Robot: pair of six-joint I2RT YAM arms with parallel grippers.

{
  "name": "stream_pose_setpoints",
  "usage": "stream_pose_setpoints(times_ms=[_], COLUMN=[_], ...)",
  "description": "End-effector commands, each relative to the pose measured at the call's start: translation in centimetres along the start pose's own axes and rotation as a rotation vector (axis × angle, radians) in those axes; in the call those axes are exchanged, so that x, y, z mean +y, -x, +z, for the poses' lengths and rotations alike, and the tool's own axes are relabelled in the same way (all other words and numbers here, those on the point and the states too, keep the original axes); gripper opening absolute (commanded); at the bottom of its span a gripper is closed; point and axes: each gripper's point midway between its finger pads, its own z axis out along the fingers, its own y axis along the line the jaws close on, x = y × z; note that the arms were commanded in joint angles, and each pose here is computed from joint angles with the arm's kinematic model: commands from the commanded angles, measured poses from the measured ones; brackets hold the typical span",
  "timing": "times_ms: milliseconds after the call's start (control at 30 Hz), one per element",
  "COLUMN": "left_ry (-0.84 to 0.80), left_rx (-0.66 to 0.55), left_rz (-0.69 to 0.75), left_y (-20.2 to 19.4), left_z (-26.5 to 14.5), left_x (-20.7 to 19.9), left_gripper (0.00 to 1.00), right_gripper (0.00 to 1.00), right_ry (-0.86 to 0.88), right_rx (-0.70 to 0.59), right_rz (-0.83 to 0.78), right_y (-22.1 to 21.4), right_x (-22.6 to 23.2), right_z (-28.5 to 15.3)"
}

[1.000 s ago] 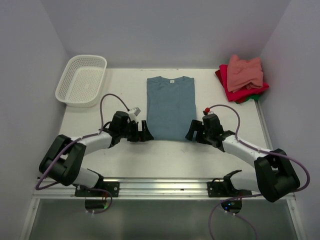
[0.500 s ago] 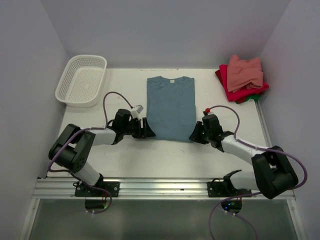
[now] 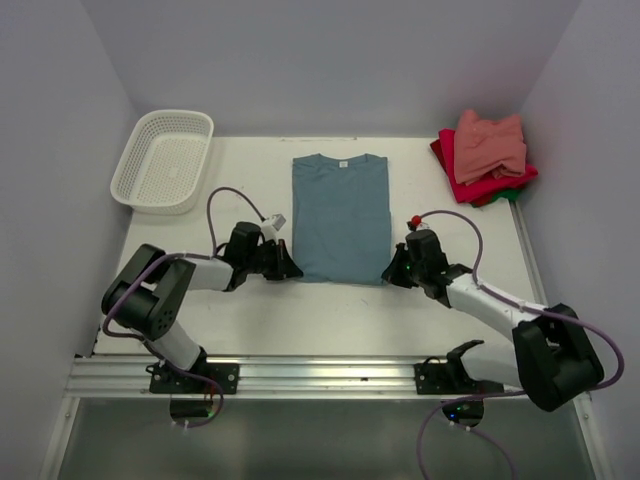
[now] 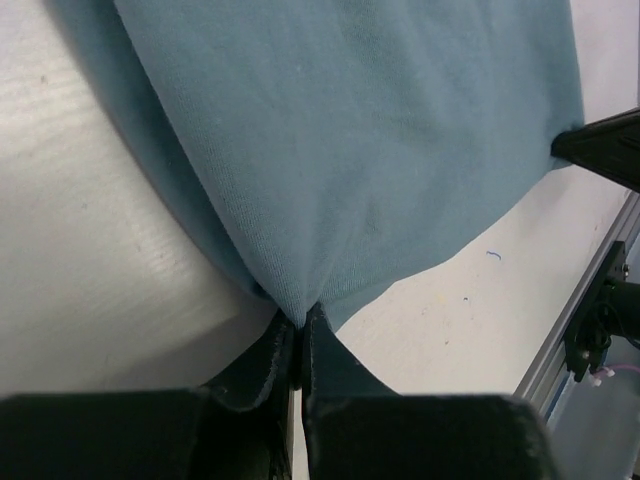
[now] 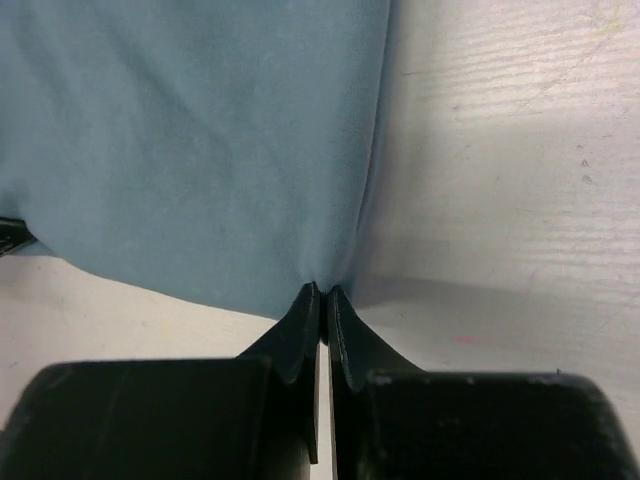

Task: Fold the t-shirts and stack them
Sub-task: Fold the tshirt

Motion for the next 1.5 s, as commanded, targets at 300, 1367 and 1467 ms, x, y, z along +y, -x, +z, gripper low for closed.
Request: stream_pose_setpoints(times_ms=[300,1367,1467], left_ry=[0.008,0.248,0.249], left_rx=[-0.083,-0.495,-0.545], left_rz=[0.054,0.182,0.186], left_y=[0.7,8.8,11.9], left_z=[-5.0,-12.5,-11.3], left_x=[-3.8,-8.8,-8.2], left_gripper=[0.0,0.0,0.0], right_gripper=[0.0,0.0,0.0], right_ry=[0.029,-0.078,-0.114], right_rx=[-0.07,-0.431,-0.478], right_rz=[-0.092,-0.309,-0.274], right_y=[0.9,11.4,14.6], right_x=[1.6,8.5,8.0], right_z=[-5.6,-9.9,-8.2])
